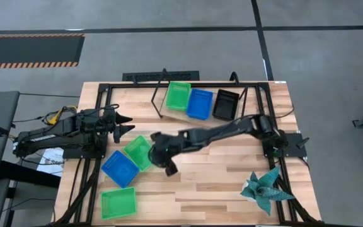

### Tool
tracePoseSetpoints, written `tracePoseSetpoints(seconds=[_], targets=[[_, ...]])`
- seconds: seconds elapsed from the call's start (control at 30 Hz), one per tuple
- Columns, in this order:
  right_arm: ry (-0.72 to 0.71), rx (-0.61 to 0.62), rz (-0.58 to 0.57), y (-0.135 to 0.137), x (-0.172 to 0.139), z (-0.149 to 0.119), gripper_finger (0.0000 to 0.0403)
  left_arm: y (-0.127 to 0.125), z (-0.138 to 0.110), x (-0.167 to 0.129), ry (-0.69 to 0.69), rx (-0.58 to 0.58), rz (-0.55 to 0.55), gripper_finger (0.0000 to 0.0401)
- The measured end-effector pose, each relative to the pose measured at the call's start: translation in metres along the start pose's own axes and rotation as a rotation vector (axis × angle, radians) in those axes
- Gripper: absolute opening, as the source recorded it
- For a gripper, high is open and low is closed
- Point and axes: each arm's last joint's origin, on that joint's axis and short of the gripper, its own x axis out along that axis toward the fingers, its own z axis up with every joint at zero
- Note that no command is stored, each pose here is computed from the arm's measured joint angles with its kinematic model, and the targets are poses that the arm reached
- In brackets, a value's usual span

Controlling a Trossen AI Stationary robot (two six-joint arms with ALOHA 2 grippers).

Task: Stack baskets on shelf by color
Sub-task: Stack the top green bin on top of the green bin on the shelf

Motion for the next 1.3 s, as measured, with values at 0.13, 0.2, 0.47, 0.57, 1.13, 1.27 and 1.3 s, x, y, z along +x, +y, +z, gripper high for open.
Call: tracePoseSetpoints(seconds=[0.13,0.2,0.47,0.57,1.13,1.27,1.3], targets=[[-0.048,-0.083,-0.001,0.012,0.030,-0.006,0.0181,0.000,0.000,0.000,0.001,-0.003,0.000,0.0227],[-0.040,-0.086,0.000,0.013,0.044,-0.015,0.0180,0.000,0.000,0.000,0.001,-0.003,0.000,0.0227],[-0.005,-0.058,-0.007,0.008,0.076,-0.042,0.0181,0.000,-0.001,0.000,0.007,-0.003,0.003,0.0227],[0.018,-0.033,0.001,0.011,0.085,-0.050,0.0180,0.000,-0.001,0.000,0.007,-0.003,0.003,0.0227],[0.143,0.015,-0.023,0.006,0.084,-0.063,0.0036,0.000,-0.001,0.000,0.007,-0.008,0.003,0.0227],[0.168,0.078,-0.038,0.003,0.083,-0.066,0.0012,0.000,-0.001,0.000,0.007,-0.009,0.003,0.0227],[0.170,0.091,-0.054,0.003,0.083,-0.065,0.0013,0.000,-0.001,0.000,0.007,-0.009,0.003,0.0227]])
